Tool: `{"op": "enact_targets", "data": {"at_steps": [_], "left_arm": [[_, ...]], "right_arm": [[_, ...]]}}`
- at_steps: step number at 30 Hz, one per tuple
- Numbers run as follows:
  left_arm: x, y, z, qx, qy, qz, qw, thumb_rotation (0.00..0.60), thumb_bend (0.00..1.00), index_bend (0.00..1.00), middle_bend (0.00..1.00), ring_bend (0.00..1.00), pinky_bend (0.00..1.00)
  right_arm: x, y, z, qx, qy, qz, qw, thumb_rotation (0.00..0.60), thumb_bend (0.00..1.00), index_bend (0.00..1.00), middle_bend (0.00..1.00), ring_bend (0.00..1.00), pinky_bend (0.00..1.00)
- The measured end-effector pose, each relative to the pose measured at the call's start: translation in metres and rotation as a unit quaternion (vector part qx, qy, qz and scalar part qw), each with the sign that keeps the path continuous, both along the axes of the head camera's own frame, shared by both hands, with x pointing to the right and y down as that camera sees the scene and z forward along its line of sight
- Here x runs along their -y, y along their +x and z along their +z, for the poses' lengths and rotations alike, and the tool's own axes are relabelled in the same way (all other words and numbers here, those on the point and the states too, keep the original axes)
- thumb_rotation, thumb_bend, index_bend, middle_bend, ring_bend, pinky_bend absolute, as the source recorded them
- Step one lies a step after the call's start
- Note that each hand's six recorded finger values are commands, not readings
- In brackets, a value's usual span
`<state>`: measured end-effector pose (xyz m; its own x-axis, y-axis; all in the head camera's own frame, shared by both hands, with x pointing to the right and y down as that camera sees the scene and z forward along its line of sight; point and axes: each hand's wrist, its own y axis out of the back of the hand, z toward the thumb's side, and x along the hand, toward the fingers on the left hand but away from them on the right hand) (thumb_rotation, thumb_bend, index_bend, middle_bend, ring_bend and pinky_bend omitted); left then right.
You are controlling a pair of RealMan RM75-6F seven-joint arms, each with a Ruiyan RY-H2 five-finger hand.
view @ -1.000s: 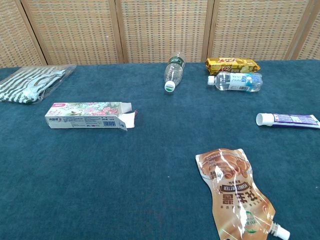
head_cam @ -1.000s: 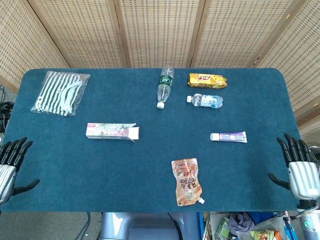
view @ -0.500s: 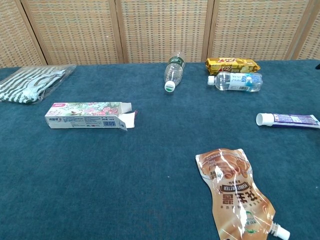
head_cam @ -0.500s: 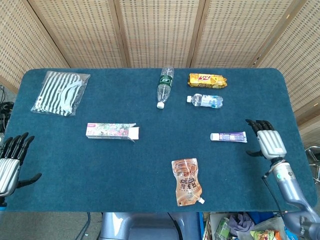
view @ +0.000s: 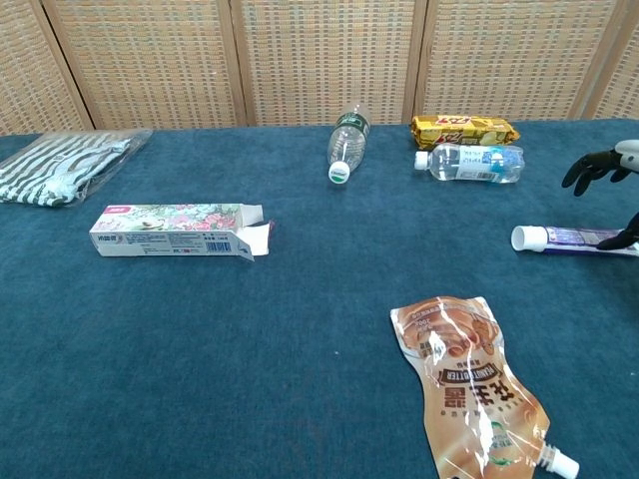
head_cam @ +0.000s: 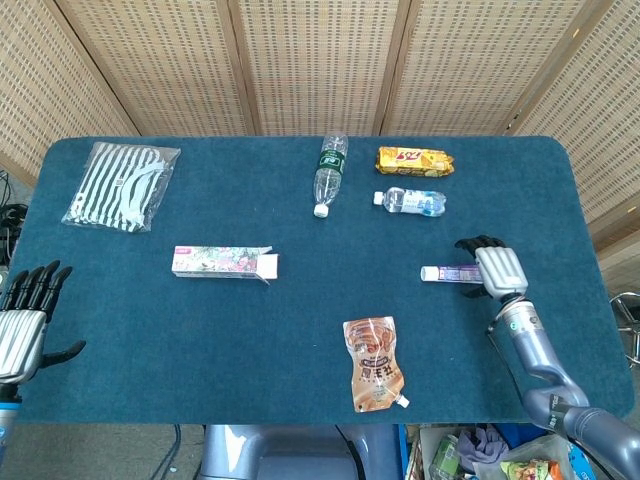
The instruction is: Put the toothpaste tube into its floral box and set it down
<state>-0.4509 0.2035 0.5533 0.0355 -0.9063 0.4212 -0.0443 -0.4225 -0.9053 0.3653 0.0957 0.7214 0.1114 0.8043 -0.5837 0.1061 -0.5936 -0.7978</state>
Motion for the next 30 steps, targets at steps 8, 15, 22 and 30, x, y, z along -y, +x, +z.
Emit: {"op": "enact_targets", "data": {"at_steps": [8,15,22,30], "left_arm": [[0.0,0.001,0.002,0.001,-0.004,0.002,1.0,0.6,0.03,0.0,0.0,0.0,0.0],[0.001,0.001,0.003,0.003,-0.004,0.0,1.0,0.6,0.03,0.0,0.0,0.0,0.0],[0.003,0.0,0.006,0.003,-0.007,-0.002,1.0,0.6,0.03,0.0,0.0,0.0,0.0],[0.004,0.001,0.008,0.005,-0.009,-0.004,0.9999,0.6,0.03,0.0,0.0,0.0,0.0]], "right_arm": [[-0.007,-0.003,0.013,-0.008,-0.021,-0.004,0.9997,0.6,0.03,0.3,0.34,0.22,0.22],[-0.004,-0.003,0.024,-0.026,-0.027,-0.011,0.9992,0.6,0.12,0.34,0.37,0.23,0.22],[0.001,-0.001,0.032,-0.035,-0.038,-0.01,0.9986,0.6,0.18,0.39,0.41,0.27,0.25],[0.008,0.001,0.037,-0.04,-0.037,-0.007,0.9985,0.6,0.23,0.43,0.45,0.29,0.26]]}}
